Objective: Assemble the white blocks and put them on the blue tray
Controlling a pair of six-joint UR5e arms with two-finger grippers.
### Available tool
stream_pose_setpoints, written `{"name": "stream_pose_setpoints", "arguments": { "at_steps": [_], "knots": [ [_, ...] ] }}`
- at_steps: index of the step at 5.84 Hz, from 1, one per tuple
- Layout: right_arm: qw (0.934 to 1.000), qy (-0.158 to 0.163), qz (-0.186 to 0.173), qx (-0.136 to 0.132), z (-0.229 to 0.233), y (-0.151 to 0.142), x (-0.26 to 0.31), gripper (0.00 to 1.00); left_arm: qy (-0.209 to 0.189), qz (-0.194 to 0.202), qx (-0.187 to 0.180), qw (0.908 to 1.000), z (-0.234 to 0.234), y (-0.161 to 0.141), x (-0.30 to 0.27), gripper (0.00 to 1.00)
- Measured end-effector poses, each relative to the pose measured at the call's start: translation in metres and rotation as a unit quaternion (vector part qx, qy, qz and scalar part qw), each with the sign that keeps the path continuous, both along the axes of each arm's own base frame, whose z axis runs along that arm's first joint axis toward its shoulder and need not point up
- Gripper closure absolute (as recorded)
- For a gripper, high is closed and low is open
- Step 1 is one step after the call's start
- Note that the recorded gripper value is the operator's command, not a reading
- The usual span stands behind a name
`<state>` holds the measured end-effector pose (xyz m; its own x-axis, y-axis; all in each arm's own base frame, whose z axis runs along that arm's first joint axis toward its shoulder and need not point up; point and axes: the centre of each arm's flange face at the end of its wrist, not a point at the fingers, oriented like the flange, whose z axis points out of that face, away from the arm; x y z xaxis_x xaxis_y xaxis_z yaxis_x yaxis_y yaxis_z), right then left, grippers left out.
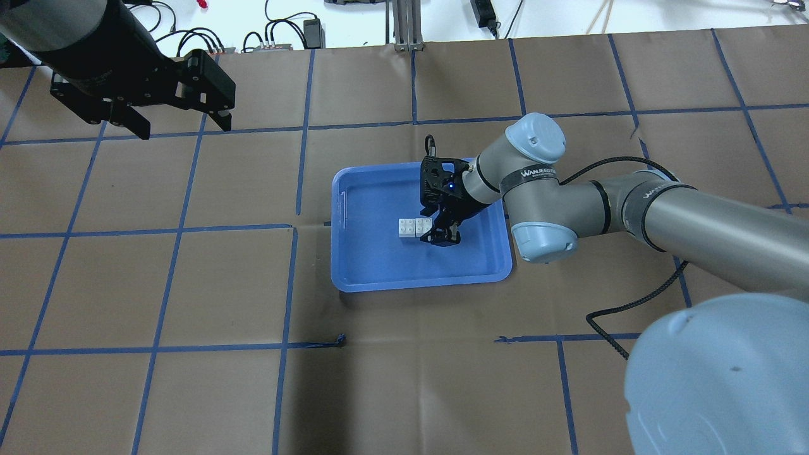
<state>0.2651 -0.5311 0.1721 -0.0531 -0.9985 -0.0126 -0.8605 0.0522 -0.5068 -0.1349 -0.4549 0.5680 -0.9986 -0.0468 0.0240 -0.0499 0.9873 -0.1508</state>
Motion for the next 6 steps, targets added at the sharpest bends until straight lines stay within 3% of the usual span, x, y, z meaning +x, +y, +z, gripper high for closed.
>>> {"name": "stream_pose_setpoints", "arguments": {
  "at_steps": [2, 3, 4, 5, 6],
  "knots": [
    [0.9987, 0.014, -0.048, 0.004, 0.036, -0.021, -0.006, 0.00, 0.000, 0.000, 0.000, 1.0000, 0.000, 0.001, 0.000, 0.01],
    [0.9957, 0.039, -0.078, 0.029, 0.063, -0.027, -0.015, 0.00, 0.000, 0.000, 0.000, 1.0000, 0.001, 0.001, 0.000, 0.01],
    [0.9866, 0.075, -0.133, 0.058, 0.098, -0.029, -0.030, 0.00, 0.000, 0.000, -0.001, 1.0000, 0.001, 0.001, 0.000, 0.01],
    [0.9667, 0.108, -0.219, 0.076, 0.131, -0.032, -0.053, 0.00, 0.000, 0.000, -0.001, 1.0000, 0.001, 0.001, 0.000, 0.01],
    [0.9349, 0.128, -0.318, 0.093, 0.159, -0.032, -0.075, 0.00, 0.001, 0.000, -0.001, 1.0000, 0.001, 0.001, 0.000, 0.01]
  ]
}}
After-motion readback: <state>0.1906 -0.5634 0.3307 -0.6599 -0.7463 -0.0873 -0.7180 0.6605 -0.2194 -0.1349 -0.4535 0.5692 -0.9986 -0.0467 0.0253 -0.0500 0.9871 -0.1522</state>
